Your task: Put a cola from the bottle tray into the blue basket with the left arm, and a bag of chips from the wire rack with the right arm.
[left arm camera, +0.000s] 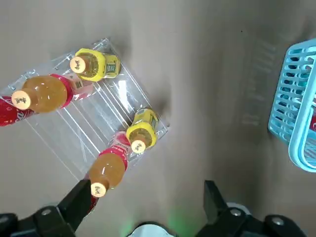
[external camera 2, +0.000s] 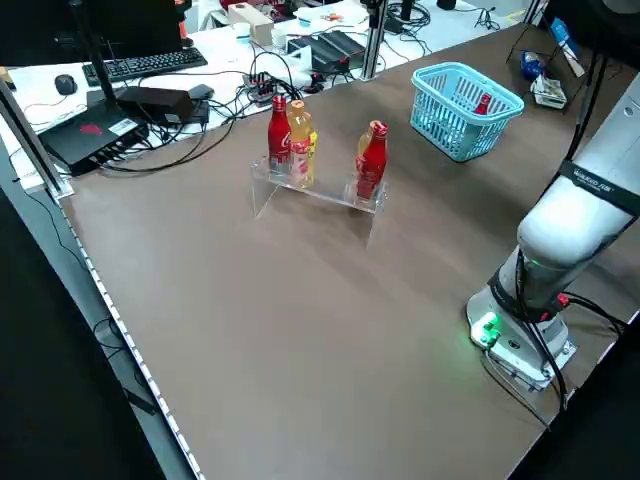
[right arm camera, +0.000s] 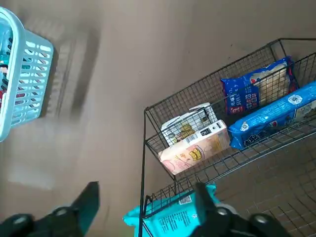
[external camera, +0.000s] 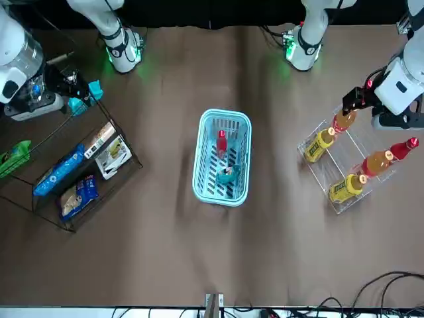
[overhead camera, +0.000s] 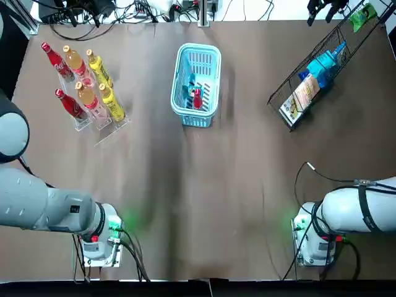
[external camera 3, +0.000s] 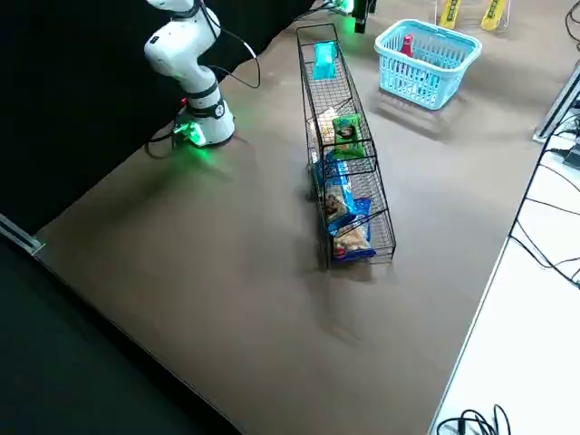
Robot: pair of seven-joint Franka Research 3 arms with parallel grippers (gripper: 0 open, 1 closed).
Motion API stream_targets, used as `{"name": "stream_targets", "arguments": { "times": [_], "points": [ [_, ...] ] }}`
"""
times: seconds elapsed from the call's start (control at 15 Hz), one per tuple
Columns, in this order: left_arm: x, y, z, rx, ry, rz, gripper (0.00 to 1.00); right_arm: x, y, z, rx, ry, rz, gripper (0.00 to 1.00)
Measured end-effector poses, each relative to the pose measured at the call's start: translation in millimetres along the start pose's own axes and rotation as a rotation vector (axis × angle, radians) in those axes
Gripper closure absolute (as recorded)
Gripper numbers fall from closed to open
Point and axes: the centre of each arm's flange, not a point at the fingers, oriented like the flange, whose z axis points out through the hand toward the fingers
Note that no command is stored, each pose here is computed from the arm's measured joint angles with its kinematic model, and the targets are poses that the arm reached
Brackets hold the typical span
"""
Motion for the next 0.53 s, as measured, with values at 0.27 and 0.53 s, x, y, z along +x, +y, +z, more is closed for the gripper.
{"name": "stream_targets", "arguments": {
  "times": [0.27,0.53],
  "points": [
    [0.2,1.0,0.5,0.000,-0.001,0.002,0.00,0.1,-1.4,-0.2,0.000,0.002,-0.003,0.00],
    [1.1,1.3,1.9,0.000,-0.004,0.002,0.00,-0.2,-1.5,0.0,-0.001,-0.001,0.013,0.00]
  ]
}}
